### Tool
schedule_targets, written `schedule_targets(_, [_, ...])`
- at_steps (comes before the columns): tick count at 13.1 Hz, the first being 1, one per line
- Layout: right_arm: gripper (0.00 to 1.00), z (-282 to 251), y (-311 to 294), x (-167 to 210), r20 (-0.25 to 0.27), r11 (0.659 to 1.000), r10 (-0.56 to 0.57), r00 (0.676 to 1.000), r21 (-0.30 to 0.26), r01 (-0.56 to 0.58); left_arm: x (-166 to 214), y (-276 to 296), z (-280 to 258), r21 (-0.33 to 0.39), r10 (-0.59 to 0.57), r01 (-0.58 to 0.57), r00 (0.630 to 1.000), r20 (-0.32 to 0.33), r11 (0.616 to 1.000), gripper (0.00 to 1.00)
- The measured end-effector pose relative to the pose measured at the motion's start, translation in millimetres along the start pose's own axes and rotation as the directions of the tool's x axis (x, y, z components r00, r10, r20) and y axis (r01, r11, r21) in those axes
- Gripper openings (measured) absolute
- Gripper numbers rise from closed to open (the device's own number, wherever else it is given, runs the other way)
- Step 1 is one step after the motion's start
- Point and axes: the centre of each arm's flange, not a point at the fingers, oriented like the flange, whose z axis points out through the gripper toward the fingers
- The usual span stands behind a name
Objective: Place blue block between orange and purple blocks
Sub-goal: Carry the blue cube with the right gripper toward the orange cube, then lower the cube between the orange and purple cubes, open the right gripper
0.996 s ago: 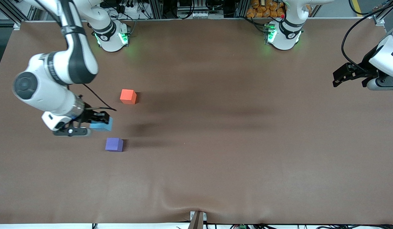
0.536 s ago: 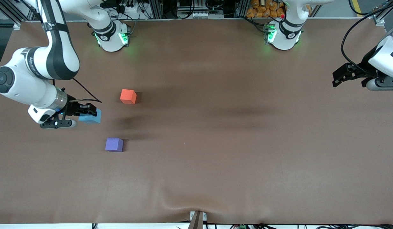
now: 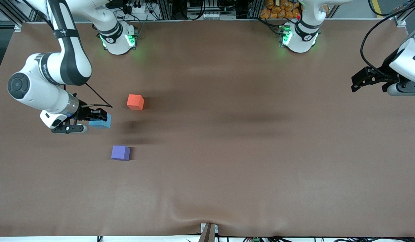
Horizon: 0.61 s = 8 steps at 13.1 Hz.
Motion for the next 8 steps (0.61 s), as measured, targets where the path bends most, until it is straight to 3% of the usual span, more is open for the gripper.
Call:
schedule_targets(4, [0.6,30.7,-3.6,-7.7,0.022,0.997,0.079,0.997,-0.021,-0.078,0.0,-0.1,0.8,0.0,0.0,0.0,1.0,0.002,1.0,1.0])
schedule_targets(8, [0.6,68.0,-43.2,-11.2,-0.028,0.994,0.086,0.996,-0.059,-0.088,0.1,-0.3,2.1,0.0,-0.001,0.001,1.0,0.004,1.0,1.0])
